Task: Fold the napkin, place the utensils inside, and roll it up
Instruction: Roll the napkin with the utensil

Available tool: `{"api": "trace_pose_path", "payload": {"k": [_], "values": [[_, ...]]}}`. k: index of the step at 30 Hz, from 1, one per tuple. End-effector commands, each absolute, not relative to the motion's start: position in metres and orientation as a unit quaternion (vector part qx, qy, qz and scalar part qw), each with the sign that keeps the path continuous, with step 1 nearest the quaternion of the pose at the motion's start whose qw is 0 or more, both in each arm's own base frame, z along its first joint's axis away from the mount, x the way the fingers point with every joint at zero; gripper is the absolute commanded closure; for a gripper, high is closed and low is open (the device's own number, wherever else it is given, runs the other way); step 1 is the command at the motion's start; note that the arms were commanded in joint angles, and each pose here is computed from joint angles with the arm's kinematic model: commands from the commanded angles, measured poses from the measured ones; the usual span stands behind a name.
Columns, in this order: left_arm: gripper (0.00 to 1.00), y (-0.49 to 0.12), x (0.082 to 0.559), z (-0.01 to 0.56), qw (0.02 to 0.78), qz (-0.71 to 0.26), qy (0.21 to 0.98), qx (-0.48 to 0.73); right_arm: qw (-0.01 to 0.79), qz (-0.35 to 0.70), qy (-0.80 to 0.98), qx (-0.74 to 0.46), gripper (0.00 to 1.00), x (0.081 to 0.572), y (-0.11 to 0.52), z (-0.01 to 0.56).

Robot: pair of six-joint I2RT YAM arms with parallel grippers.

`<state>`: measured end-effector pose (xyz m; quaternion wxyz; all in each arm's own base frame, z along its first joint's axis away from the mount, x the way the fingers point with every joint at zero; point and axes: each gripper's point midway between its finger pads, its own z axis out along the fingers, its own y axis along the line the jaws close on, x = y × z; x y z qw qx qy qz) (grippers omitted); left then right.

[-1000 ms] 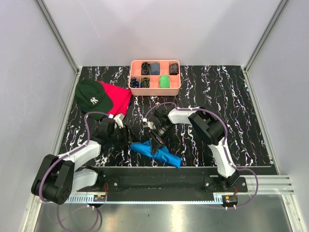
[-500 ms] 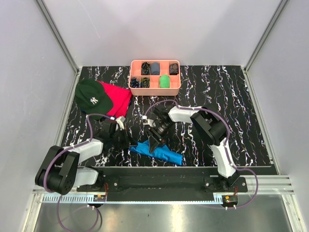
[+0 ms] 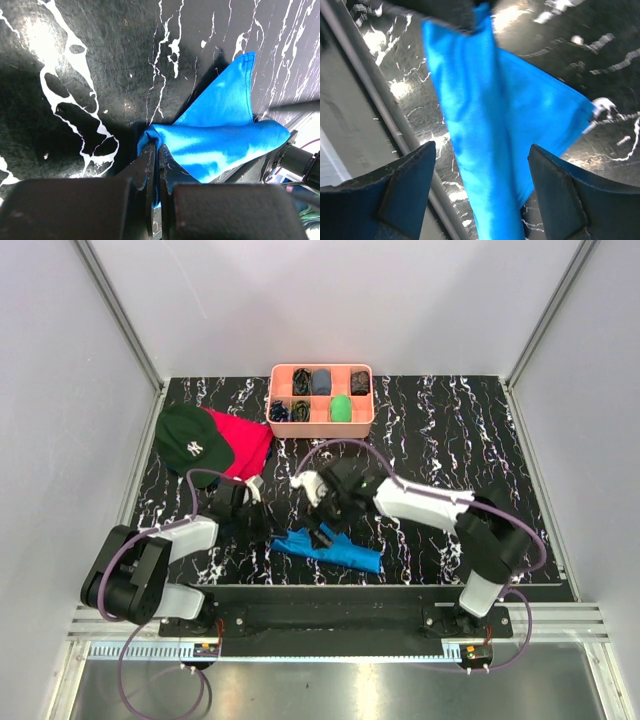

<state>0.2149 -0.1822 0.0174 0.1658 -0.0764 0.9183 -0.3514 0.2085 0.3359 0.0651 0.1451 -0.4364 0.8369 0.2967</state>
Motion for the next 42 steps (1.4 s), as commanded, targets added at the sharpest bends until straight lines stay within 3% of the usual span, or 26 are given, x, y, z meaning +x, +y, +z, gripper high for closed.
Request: {"api": "trace_pose_path", "payload": {"k": [1,10,16,20,24,28,29,33,36,42], "values": [[1.0,-0.17,0.208,0.001,0.136,-0.304,0.939,-0.082,0.277,0.19,0.793,-0.508,0.15,0.214,0.348,0.07],[1.0,-0.174,0.214,0.0,0.12,-0.303,0.942,-0.079,0.284,0.146,0.759,-0.567,0.13,0.193,0.357,0.053],[1.0,-0.175,0.215,0.002,0.12,-0.306,0.941,-0.075,0.247,0.136,0.766,-0.578,0.19,0.188,0.355,0.03],[1.0,-0.176,0.217,0.004,0.123,-0.31,0.94,-0.073,0.232,0.129,0.773,-0.576,0.27,0.187,0.353,0.02],[0.98,-0.178,0.221,0.009,0.131,-0.315,0.938,-0.067,0.212,0.122,0.787,-0.567,0.5,0.187,0.349,0.013],[0.74,-0.178,0.234,0.027,0.169,-0.32,0.93,-0.064,0.174,0.155,0.804,-0.547,0.61,0.178,0.347,0.01],[0.63,-0.175,0.239,0.031,0.182,-0.315,0.929,-0.068,0.164,0.164,0.808,-0.542,0.63,0.176,0.346,0.01],[0.38,-0.166,0.244,0.047,0.217,-0.3,0.926,-0.076,0.124,0.239,0.815,-0.514,0.64,0.166,0.352,0.02],[0.32,-0.155,0.243,0.055,0.244,-0.281,0.924,-0.085,0.096,0.283,0.816,-0.494,0.65,0.159,0.356,0.024],[0.32,-0.141,0.24,0.07,0.312,-0.271,0.906,-0.089,0.04,0.361,0.81,-0.461,0.65,0.15,0.36,0.029]]}}
